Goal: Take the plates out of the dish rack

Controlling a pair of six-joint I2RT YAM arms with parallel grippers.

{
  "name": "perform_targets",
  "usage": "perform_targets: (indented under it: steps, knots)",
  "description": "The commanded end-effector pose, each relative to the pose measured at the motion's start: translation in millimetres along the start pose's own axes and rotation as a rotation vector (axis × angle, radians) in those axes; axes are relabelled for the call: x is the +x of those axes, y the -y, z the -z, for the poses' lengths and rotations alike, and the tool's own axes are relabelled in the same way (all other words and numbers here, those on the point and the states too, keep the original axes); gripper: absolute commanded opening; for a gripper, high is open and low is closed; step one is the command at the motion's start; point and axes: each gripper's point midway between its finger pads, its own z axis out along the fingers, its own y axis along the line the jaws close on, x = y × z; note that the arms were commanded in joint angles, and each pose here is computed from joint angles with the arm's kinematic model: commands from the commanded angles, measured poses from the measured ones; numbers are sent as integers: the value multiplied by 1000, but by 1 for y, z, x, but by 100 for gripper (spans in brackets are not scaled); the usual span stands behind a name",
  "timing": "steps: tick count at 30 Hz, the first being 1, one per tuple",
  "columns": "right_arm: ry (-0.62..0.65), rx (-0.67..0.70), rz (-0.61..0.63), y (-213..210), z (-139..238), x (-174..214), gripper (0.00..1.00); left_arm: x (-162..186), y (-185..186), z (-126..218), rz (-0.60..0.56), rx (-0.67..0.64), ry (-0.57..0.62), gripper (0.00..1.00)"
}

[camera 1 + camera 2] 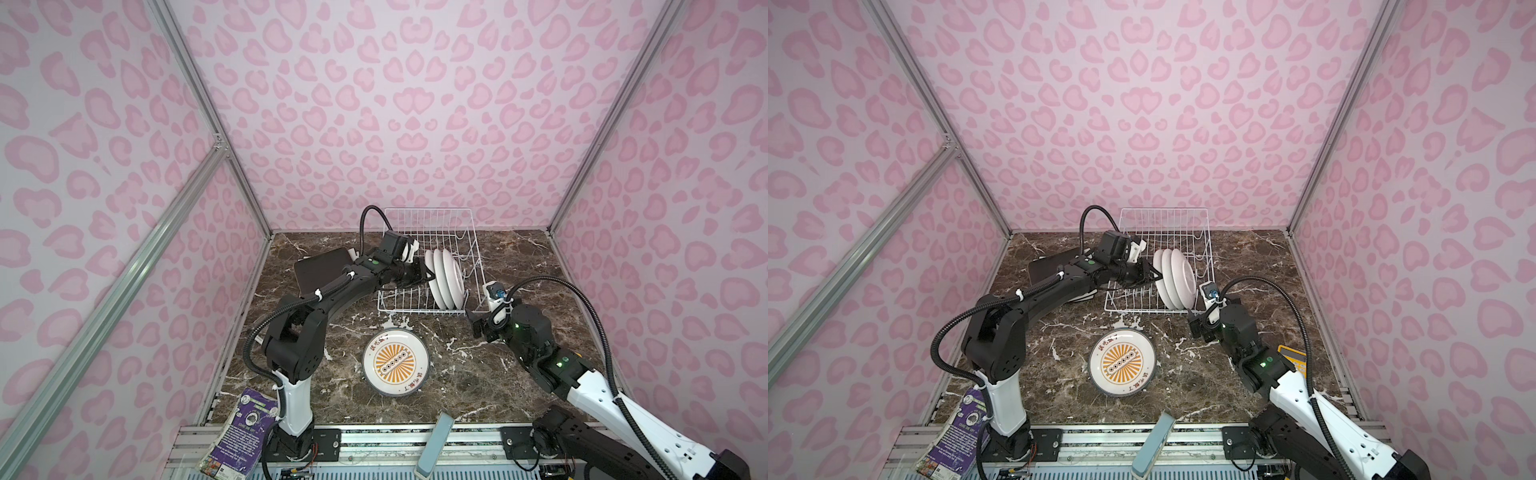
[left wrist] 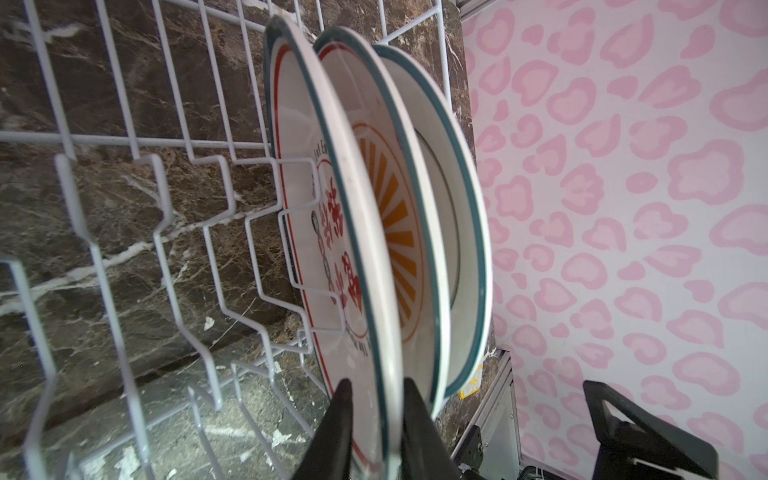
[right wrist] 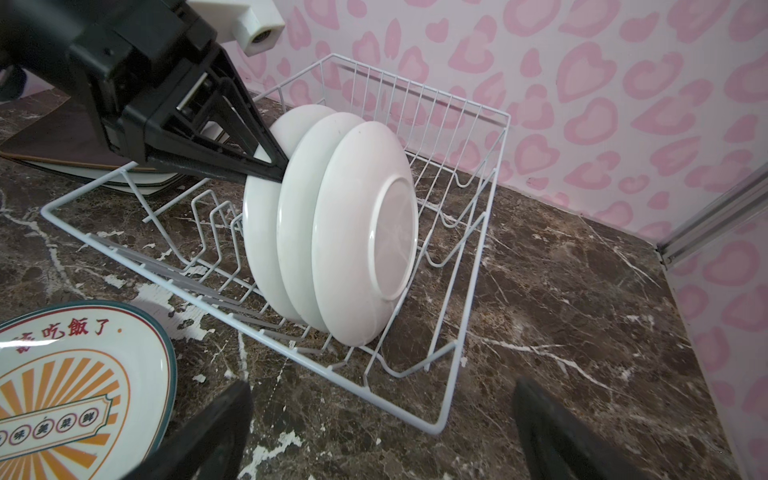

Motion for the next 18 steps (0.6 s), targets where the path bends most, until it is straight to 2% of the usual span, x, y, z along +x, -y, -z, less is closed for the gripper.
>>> perform_targets:
  steps: [1, 18]
  knots:
    - [17, 3, 0, 1, 0, -3, 99, -4, -4, 5, -5, -46, 16, 22]
    - [33, 1, 5, 1, 2, -11, 99, -11, -5, -16, 35, -4, 16, 20]
